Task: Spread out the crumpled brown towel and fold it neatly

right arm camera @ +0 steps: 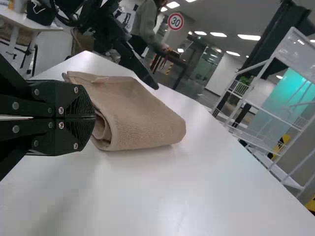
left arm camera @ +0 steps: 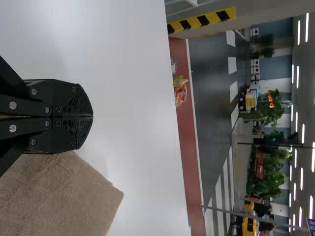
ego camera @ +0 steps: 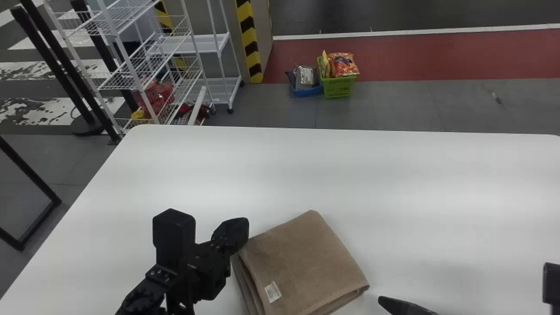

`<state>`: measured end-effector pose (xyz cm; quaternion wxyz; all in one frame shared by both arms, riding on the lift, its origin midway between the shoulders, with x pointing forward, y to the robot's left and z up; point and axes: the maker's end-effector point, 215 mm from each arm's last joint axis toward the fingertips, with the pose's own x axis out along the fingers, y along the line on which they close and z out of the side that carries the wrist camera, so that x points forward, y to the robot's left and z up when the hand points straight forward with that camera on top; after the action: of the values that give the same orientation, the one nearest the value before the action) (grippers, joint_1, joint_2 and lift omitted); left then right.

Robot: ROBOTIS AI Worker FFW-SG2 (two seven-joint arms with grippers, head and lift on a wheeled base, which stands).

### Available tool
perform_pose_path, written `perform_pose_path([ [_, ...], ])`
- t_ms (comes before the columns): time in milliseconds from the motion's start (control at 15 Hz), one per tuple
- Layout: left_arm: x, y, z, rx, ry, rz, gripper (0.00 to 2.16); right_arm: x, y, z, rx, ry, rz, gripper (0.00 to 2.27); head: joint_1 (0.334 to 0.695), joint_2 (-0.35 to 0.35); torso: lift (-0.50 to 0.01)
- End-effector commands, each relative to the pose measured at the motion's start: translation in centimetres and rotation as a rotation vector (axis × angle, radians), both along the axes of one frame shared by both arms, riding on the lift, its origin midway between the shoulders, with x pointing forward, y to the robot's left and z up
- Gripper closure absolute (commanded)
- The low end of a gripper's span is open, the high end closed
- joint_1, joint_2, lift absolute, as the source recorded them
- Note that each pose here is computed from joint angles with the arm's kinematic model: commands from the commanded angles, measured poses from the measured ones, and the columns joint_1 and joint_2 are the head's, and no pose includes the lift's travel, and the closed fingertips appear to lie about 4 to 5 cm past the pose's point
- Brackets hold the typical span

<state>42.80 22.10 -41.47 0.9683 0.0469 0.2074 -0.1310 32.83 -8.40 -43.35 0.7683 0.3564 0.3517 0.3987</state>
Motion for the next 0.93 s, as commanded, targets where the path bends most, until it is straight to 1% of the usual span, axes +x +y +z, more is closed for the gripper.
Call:
perform_pose_path([
  [0, -0.1, 0.3, 0.0, 0.000, 0.004, -0.007, 2.13, 0.5, 1.5, -0.6, -0.048, -0.004, 0.029, 1.90, 0.695, 0.204, -0.126],
  [200, -0.4, 0.6, -0.3, 0.011, 0.017, -0.020, 2.13, 1.0, 2.4, -1.6, -0.108, 0.014, 0.048, 1.90, 0.695, 0.225, -0.126],
  [400, -0.8, 0.7, -0.7, 0.019, 0.031, -0.027, 2.13, 1.6, 2.8, -1.9, -0.129, 0.022, 0.056, 1.90, 0.695, 0.245, -0.126],
  [533, -1.6, 0.8, -1.6, 0.020, 0.070, -0.026, 2.13, 2.7, 2.8, -1.5, -0.148, 0.008, 0.051, 1.90, 0.695, 0.250, -0.126],
  [733, -2.6, 0.6, -1.8, 0.020, 0.085, -0.030, 2.13, 5.4, 2.4, -0.6, -0.173, -0.021, 0.034, 1.90, 0.695, 0.247, -0.126],
  [867, -3.4, 0.6, -1.5, 0.021, 0.089, -0.028, 2.13, 6.9, 2.2, 0.0, -0.193, -0.029, 0.026, 1.90, 0.695, 0.241, -0.126],
])
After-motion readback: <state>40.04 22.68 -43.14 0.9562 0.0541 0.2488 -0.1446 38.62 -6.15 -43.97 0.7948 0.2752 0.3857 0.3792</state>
